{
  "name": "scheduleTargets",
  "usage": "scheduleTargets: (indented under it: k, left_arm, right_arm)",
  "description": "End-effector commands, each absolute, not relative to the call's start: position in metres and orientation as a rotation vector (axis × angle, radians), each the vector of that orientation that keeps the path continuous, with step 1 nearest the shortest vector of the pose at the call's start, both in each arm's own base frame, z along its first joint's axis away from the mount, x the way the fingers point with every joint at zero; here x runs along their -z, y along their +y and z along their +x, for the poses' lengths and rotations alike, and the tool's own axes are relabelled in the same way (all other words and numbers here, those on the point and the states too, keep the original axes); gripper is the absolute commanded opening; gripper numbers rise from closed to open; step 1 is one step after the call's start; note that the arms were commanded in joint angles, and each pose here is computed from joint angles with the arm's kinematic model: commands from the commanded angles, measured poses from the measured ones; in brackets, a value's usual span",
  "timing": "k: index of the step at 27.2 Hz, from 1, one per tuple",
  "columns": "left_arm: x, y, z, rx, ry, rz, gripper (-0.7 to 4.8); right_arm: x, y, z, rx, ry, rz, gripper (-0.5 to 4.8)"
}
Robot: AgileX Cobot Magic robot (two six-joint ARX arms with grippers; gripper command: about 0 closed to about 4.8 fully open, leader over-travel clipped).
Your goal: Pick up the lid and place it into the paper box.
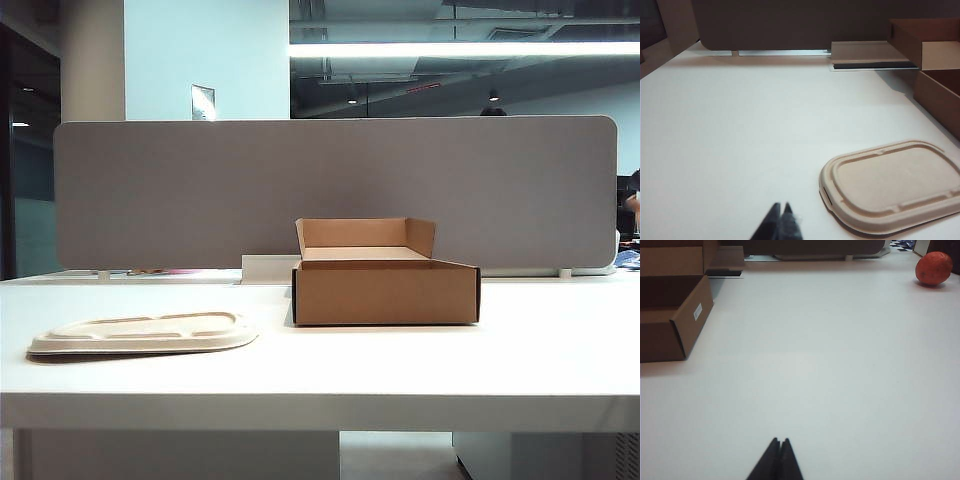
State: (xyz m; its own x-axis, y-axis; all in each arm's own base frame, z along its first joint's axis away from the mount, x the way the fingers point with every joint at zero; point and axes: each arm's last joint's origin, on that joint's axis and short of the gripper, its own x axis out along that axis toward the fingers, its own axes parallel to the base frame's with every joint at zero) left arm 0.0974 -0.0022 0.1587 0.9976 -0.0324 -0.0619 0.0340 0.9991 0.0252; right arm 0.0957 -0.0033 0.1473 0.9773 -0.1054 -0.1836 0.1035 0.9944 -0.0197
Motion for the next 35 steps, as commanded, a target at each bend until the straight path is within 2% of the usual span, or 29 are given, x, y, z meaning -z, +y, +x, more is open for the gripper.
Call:
scheduleTargets:
  k: [1,21,31,35]
  left_arm:
    - [-0.161,-0.002,0.097,0.031,0.047,0.027,-0.04]
    - [-0.162,-0.003,0.097,0.072,0.040,0.024,-0.04]
    - [-0.165,-0.003,0.097,0.074,0.039,-0.118,-0.04]
    - [-0.182,-0.004,0.093,0.093,0.012,-0.139,-0.05]
  right_arm:
    - [-0.147,-0.003,0.096,0.105,0.176,-0.013,-0.08]
    - [-0.147,-0.003,0.096,0.104,0.176,-0.013,-0.08]
    - [-0.147,-0.003,0.096,0.101,0.175,0.004,-0.08]
    - [-0.147,-0.003,0.096,0.102,0.173,0.049,-0.08]
